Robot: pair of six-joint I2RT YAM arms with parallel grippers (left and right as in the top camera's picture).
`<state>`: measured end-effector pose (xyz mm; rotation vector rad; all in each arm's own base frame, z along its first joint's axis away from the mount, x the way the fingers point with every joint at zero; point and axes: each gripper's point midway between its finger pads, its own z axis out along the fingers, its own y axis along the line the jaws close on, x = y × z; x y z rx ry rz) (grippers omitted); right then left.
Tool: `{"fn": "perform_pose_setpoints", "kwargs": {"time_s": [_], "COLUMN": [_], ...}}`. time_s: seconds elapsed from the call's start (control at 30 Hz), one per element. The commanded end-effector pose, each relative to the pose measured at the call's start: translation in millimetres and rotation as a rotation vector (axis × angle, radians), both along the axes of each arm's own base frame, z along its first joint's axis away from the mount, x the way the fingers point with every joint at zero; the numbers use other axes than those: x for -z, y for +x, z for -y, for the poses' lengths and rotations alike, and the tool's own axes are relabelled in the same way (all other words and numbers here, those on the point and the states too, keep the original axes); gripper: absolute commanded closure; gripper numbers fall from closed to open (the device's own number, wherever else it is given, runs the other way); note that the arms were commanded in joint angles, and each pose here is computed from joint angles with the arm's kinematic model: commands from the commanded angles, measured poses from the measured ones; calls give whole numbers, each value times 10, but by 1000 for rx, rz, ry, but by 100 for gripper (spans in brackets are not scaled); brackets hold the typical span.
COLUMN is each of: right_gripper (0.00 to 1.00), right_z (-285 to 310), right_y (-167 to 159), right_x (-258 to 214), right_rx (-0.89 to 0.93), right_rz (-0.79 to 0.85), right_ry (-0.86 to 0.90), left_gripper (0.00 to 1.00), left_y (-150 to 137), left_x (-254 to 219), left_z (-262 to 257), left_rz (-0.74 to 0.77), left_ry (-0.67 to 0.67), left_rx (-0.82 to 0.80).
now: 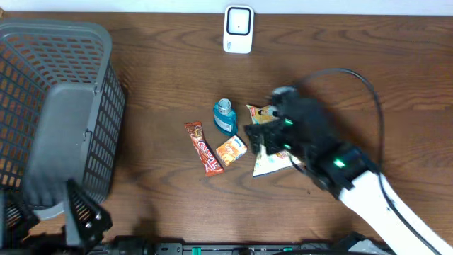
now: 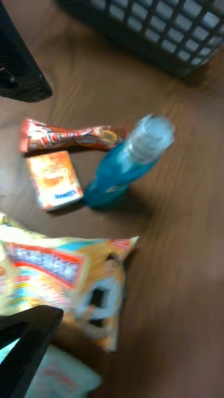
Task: Scan the item barcode
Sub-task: 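Reach the right gripper over the items toward the blue bottle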
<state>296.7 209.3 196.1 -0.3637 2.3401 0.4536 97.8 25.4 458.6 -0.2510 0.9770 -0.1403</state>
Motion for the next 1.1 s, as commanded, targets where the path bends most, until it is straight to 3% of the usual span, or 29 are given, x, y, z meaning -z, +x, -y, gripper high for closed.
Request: {"fn": "perform_pose_setpoints", "kwargs": {"time_s": [0.0, 0.23, 0.47, 0.77, 0.83, 0.97, 1.07], "right_gripper": [1, 1, 1, 1, 13, 50, 67], "right_z": [-181, -585, -774, -929, -954, -989, -996], "right_y": [265, 498, 658, 782, 811, 851, 859], "right_x": [-67, 188, 308, 856, 893, 942, 941], "right_rx": [-34, -126, -133, -150, -149, -148, -148], "right_rz": [106, 155, 180, 119, 124, 132, 135], "right_ry": [-169, -204, -163, -185, -181, -175, -173], "left_gripper": [2, 2, 2, 2, 2, 2, 2], "left_y": [108, 209, 284, 307, 315, 350, 370], "left_x": [84, 269, 430, 487, 508, 602, 669], "left_z": [192, 496, 496, 496, 496, 495, 496], "left_rz": [-19, -96, -169, -194, -203, -244, -273], "left_ry": [18, 102, 92, 88, 87, 81, 77], "left_rx": [121, 275, 279, 280, 280, 282, 283]}}
